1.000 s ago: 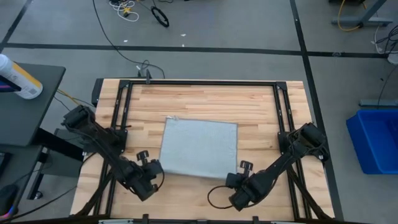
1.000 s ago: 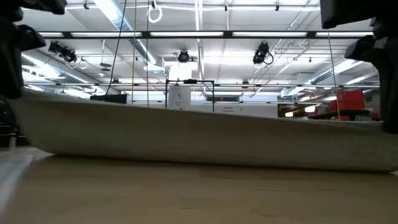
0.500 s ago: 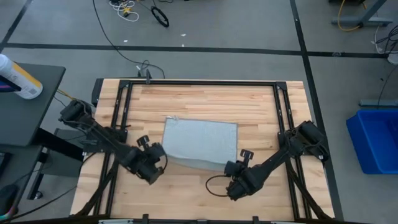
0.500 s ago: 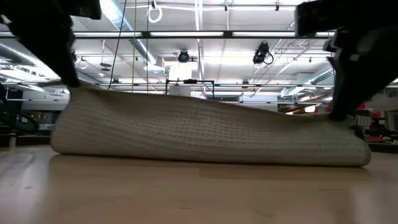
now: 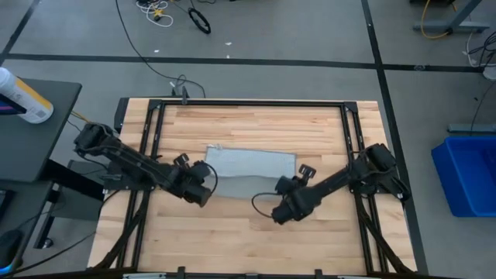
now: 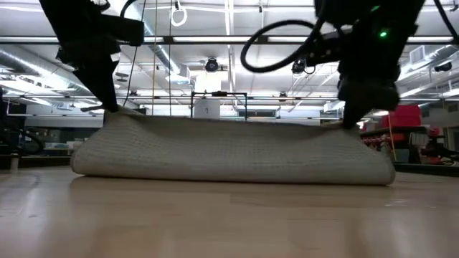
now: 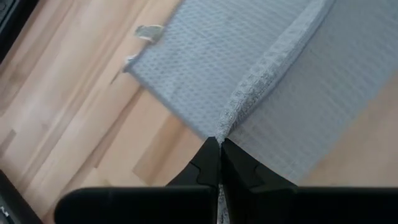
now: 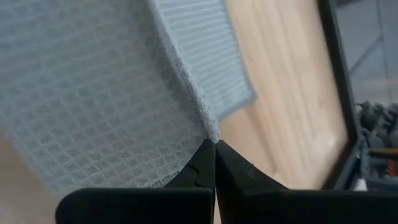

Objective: Fold microfiber towels
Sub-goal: Fold the gray microfiber cloth

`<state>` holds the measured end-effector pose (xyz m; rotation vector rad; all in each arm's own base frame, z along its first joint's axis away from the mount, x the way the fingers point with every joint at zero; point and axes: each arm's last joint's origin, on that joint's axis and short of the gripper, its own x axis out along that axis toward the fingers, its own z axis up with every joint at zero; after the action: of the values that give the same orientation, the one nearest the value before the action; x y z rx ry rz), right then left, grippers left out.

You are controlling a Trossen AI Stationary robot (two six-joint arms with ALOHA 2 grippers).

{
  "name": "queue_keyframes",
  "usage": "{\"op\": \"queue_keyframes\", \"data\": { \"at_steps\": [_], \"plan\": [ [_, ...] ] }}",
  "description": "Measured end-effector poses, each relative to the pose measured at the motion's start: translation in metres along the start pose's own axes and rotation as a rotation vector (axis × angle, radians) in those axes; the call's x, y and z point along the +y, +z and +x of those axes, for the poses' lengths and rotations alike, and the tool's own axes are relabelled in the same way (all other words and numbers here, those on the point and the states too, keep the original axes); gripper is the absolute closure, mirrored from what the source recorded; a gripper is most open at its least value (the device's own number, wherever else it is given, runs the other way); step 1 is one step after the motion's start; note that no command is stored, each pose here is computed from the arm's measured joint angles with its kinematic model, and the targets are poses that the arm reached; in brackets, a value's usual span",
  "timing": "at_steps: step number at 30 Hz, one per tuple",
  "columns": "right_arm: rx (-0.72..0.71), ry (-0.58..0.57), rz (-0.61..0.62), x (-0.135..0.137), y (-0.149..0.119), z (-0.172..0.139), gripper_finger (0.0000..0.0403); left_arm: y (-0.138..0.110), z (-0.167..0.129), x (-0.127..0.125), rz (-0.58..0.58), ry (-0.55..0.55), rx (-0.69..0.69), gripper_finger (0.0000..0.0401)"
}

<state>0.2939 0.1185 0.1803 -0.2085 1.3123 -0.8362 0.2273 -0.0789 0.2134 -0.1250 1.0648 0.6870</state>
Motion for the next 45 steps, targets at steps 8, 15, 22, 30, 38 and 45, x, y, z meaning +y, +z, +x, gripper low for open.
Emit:
{"op": "queue_keyframes", "data": {
  "at_steps": [8, 15, 22, 30, 38, 45],
  "plan": [
    [0.023, -0.052, 0.027, -0.018, 0.021, 0.02, 0.0403, 0.002, 0.011, 0.043, -0.063, 0.032, -0.002, 0.0395],
    [0.056, -0.055, 0.051, -0.029, 0.033, 0.041, 0.0403, 0.015, 0.033, 0.072, -0.052, 0.025, 0.007, 0.0395],
    [0.118, -0.038, 0.058, -0.031, 0.028, 0.061, 0.0403, 0.023, 0.058, 0.089, -0.066, -0.02, 0.01, 0.0395],
    [0.142, -0.012, 0.056, -0.032, 0.026, 0.072, 0.0403, 0.019, 0.078, 0.101, -0.07, -0.068, 0.022, 0.0396],
    [0.172, -0.013, 0.084, -0.039, 0.031, 0.081, 0.0403, 0.023, 0.089, 0.102, -0.051, -0.084, 0.018, 0.0396],
    [0.212, 0.028, 0.089, -0.044, 0.034, 0.091, 0.0399, 0.022, 0.121, 0.09, -0.049, -0.104, 0.096, 0.0396]
  ]
}}
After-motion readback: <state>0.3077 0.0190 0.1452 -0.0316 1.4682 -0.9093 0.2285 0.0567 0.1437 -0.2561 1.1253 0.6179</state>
